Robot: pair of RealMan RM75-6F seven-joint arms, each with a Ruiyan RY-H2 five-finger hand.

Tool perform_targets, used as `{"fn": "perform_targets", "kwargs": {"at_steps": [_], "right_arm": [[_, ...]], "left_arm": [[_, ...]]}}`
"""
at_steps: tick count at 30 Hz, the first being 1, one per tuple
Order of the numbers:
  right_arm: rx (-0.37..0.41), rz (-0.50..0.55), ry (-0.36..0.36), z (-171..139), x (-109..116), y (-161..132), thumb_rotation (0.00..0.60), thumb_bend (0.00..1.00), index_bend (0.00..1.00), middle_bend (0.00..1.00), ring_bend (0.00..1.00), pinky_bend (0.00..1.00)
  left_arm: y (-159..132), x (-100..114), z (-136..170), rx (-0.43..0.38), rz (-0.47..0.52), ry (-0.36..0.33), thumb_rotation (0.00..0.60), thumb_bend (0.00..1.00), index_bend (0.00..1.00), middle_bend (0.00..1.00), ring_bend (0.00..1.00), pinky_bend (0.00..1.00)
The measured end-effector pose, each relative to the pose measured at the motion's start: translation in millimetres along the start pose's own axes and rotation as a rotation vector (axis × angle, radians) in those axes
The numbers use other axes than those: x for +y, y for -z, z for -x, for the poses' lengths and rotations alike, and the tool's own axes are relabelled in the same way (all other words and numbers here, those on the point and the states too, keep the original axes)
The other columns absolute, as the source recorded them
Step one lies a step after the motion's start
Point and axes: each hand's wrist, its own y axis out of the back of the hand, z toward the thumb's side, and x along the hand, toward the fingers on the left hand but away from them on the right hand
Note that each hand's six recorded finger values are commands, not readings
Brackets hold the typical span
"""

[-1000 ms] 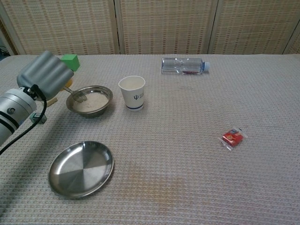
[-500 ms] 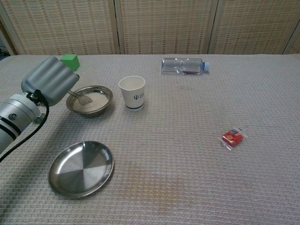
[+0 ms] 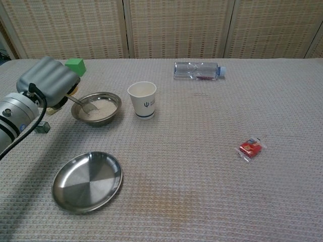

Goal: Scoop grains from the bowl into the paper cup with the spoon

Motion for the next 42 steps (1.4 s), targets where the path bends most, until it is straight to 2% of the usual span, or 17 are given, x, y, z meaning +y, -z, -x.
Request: {"fn": "perform_targets", "kwargs": {"at_steps": [7,20,32,42], "right_arm": [[-0.006,-0.003,-0.007,1.5,-1.4,0.9,0.600,0.09,0.00,0.00,0.00,0.00],[-0.010,-0.005,-0.010,2.2,-2.0,1.3,0.600,0.09,0.00,0.00,0.00,0.00],[-0.013,-0.005,-0.017,2.7,-2.8,2.1,0.600,0.09,0.00,0.00,0.00,0.00],[-0.013,-0.006,-0.017,2.8,-2.9,2.2,0.600,0.09,0.00,0.00,0.00,0.00]], "left_arm": [[17.9,4.0,-4.5,0.027,0.089,0.043,0.600,0.39,0.80,1.00,1.00,1.00],[46.2,0.1,-8.8,0.051,0.341,0.205,0.600,0.39,0.80,1.00,1.00,1.00],[52.2,5.4,-12.2,0.059,0.563,0.288,0.600,0.39,0.80,1.00,1.00,1.00],[52.6,22.8,-26.6,0.057,0.677,0.328,0.600,0.39,0.80,1.00,1.00,1.00]]}}
